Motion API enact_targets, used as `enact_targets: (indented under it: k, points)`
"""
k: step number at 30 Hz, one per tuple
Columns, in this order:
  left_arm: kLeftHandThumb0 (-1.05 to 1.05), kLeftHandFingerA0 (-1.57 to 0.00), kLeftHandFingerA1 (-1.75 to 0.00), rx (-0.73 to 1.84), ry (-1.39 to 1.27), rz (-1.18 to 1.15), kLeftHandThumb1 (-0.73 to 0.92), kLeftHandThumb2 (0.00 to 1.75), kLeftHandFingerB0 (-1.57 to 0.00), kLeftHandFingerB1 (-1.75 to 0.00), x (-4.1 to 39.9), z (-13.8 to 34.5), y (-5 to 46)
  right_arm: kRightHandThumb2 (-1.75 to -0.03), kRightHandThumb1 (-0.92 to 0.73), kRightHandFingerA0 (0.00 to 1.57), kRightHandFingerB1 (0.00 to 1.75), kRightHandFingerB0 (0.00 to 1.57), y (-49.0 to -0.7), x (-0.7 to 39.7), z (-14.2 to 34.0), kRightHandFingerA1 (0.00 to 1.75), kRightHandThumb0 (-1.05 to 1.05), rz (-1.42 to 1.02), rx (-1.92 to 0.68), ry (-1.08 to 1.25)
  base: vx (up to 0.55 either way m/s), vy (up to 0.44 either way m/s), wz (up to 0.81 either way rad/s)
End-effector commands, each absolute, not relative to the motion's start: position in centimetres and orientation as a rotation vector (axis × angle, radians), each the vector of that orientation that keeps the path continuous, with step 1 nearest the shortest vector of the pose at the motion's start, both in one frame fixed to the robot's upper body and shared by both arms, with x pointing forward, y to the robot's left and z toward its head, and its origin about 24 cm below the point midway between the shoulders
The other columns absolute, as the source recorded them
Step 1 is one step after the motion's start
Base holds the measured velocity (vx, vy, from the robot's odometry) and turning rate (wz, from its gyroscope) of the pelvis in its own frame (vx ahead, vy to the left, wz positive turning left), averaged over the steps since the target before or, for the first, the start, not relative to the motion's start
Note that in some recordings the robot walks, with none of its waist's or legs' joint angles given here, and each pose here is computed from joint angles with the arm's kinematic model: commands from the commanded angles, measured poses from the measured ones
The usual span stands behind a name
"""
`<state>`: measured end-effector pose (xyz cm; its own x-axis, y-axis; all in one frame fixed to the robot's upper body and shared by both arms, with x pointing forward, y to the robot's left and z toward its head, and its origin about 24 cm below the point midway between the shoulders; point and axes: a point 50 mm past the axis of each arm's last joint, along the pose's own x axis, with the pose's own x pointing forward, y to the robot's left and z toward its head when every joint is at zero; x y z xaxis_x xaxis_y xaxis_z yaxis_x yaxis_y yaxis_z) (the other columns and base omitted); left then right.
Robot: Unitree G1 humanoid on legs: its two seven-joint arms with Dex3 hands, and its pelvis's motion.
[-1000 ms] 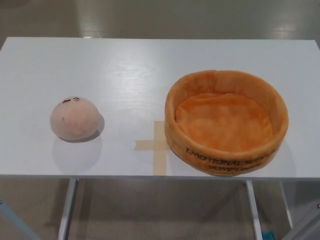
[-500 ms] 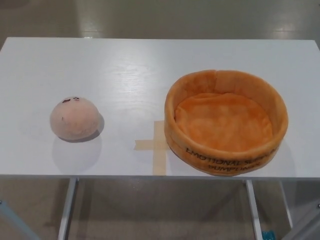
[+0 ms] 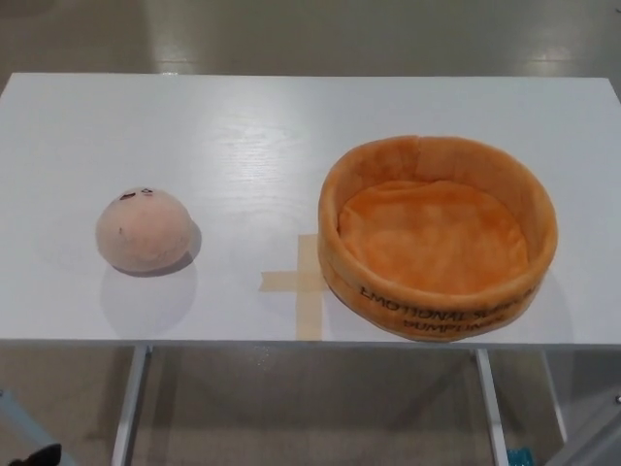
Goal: Use the left hand to pick up the pink round toy on the left and place it inside the orange plate on the desk.
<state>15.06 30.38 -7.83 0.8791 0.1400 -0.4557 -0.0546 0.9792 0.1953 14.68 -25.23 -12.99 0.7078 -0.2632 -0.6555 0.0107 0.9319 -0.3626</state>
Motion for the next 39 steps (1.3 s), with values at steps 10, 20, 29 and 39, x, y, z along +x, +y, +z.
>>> enact_targets:
  k: [10,20,29,39]
  points:
    - [-0.09,-0.33,-0.56,0.347,0.176,-0.426,0.49,0.91,0.00,-0.43,14.5,3.2,30.8,-0.58,-0.58,0.76,0.44,0.61,-25.5,14.4,-13.0,0.62,-0.37,-0.153,-0.370,0.780,0.00,0.000,0.00]
    - [-0.16,-0.38,-0.59,0.422,-0.083,-0.693,0.46,0.90,-0.03,-0.44,13.8,10.8,28.2,-0.58,-0.59,0.74,0.43,0.59,-25.4,14.8,-13.0,0.60,-0.35,-0.158,-0.355,0.779,0.00,0.000,0.00]
    - [-0.14,-0.15,-0.37,0.295,-0.347,-0.539,0.64,0.60,-0.03,-0.21,15.4,14.0,26.3,-0.58,-0.58,0.75,0.44,0.60,-25.4,14.4,-13.0,0.61,-0.36,-0.156,-0.360,0.780,0.00,0.000,0.00]
    - [-0.10,-0.19,-0.37,0.451,-0.434,-0.347,0.62,0.59,-0.11,-0.24,21.7,15.8,25.7,-0.58,-0.58,0.78,0.43,0.61,-25.5,14.6,-13.0,0.63,-0.37,-0.166,-0.353,0.782,0.00,0.000,0.00]
